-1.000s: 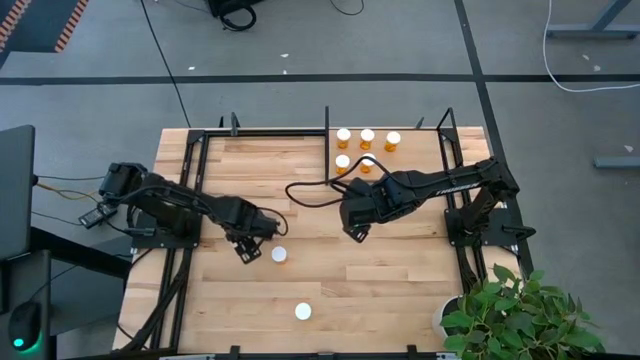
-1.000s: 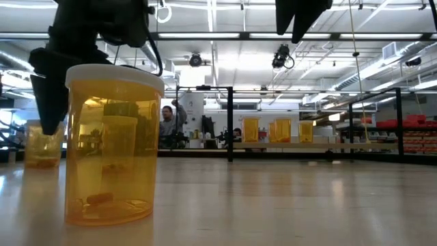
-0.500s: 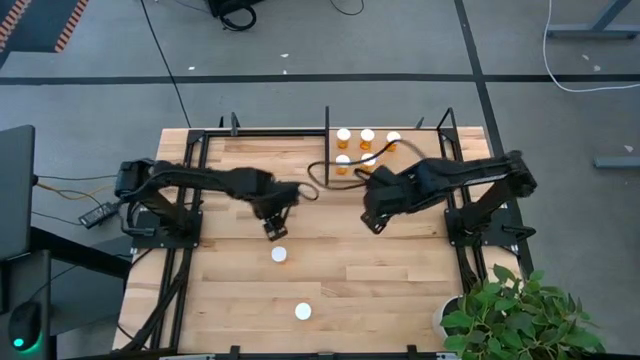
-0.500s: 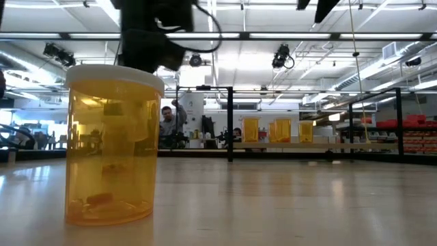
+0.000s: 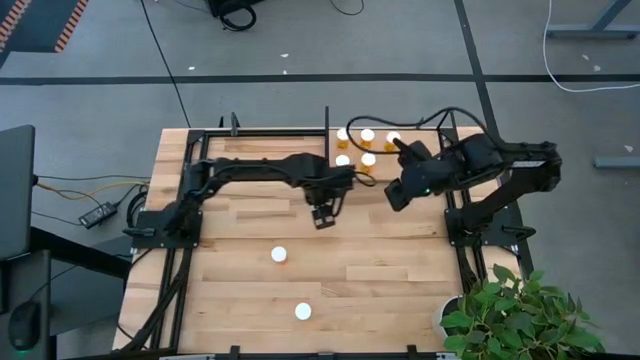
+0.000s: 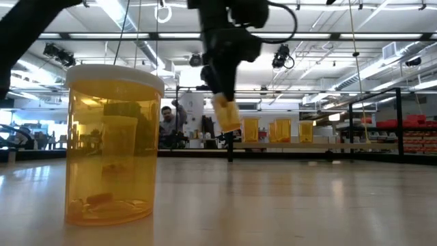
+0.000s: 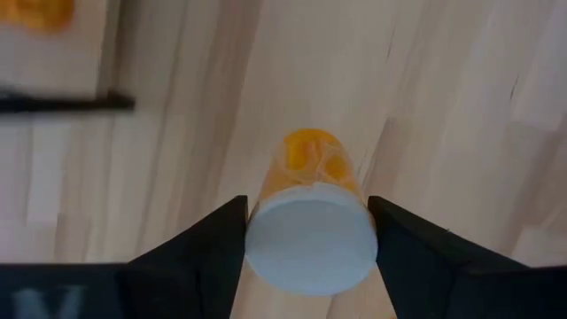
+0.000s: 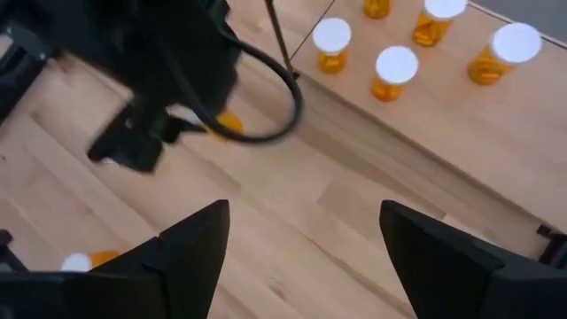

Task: Pick and place medicine bottles onto shelf by color
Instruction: Put the orange pill bottle on the shelf

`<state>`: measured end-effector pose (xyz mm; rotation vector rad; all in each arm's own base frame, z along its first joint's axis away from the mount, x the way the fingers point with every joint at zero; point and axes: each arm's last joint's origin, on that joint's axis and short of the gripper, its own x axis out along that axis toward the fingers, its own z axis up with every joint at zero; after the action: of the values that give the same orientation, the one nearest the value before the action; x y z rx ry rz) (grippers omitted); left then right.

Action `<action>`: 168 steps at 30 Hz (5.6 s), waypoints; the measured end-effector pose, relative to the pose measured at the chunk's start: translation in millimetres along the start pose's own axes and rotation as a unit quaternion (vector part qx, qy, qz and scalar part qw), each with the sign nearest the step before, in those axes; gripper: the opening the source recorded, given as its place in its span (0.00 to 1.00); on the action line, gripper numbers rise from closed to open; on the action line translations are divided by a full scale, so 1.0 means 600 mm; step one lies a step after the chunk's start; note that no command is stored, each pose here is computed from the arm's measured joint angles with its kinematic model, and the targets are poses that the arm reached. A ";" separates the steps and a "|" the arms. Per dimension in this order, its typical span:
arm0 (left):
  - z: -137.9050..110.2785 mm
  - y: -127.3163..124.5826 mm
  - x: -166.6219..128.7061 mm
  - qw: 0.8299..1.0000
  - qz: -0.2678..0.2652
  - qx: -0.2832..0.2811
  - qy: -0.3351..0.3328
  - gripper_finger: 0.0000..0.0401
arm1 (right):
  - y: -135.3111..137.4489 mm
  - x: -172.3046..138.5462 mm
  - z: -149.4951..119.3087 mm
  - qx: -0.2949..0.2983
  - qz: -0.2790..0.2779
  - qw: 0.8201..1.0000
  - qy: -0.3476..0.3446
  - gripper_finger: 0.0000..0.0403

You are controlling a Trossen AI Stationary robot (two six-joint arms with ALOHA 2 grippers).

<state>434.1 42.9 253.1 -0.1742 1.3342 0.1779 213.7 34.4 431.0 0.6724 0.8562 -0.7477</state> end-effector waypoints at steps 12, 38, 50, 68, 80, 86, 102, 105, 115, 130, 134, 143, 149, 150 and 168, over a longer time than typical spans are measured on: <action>0.048 -0.039 0.056 1.000 -0.004 0.019 0.006 0.56 | -0.005 -0.006 -0.002 -0.028 0.033 0.998 0.053 0.74; 0.050 -0.045 0.090 0.999 -0.013 0.020 0.023 0.70 | -0.005 -0.006 -0.002 -0.030 0.035 0.997 0.056 0.74; 0.036 -0.044 -0.013 0.999 -0.013 0.021 0.024 0.76 | -0.005 -0.006 -0.002 -0.028 0.035 0.997 0.056 0.74; -0.023 -0.050 -0.140 0.996 -0.007 0.085 0.029 0.69 | 0.008 -0.019 -0.027 -0.049 0.030 0.998 0.009 0.74; -0.074 -0.017 -0.273 0.995 -0.011 0.067 -0.068 0.61 | 0.021 0.005 -0.040 -0.111 0.024 0.993 0.014 0.74; -0.116 -0.006 -0.343 0.990 0.005 0.062 -0.124 0.58 | 0.048 0.009 -0.022 -0.099 0.066 0.990 -0.076 0.74; -0.265 0.021 -0.300 0.978 -0.009 -0.034 -0.204 0.54 | 0.138 0.155 0.012 -0.225 0.060 0.972 -0.029 0.74; -0.304 0.027 -0.271 0.971 -0.027 -0.100 -0.214 0.54 | 0.151 0.202 0.020 -0.186 0.059 0.981 0.007 0.74; -0.383 0.041 -0.230 0.944 -0.065 -0.222 -0.235 0.53 | 0.147 0.365 0.040 -0.136 0.021 0.977 0.164 0.82; -0.391 0.031 -0.227 0.935 -0.091 -0.229 -0.255 0.50 | 0.136 0.450 0.038 -0.121 -0.035 0.972 0.200 0.99; -0.391 0.031 -0.227 0.934 -0.088 -0.230 -0.258 0.51 | 0.138 0.471 0.025 -0.125 -0.042 0.965 0.226 0.99; -0.390 0.031 -0.228 0.930 -0.089 -0.243 -0.263 0.48 | 0.140 0.484 0.018 -0.119 -0.051 0.964 0.232 0.98; -0.388 0.032 -0.229 0.927 -0.080 -0.246 -0.273 0.48 | 0.136 0.485 0.021 -0.087 -0.051 0.965 0.243 0.96; -0.388 0.032 -0.229 0.926 -0.079 -0.246 -0.274 0.48 | 0.135 0.485 0.022 -0.085 -0.051 0.965 0.243 0.95; -0.387 0.032 -0.229 0.926 -0.077 -0.247 -0.275 0.47 | 0.126 0.489 0.033 -0.058 -0.046 0.964 0.254 0.90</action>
<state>178.5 5.0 334.1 -0.6091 0.6901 0.3978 412.2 -26.2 209.1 0.7358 1.3987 -0.6087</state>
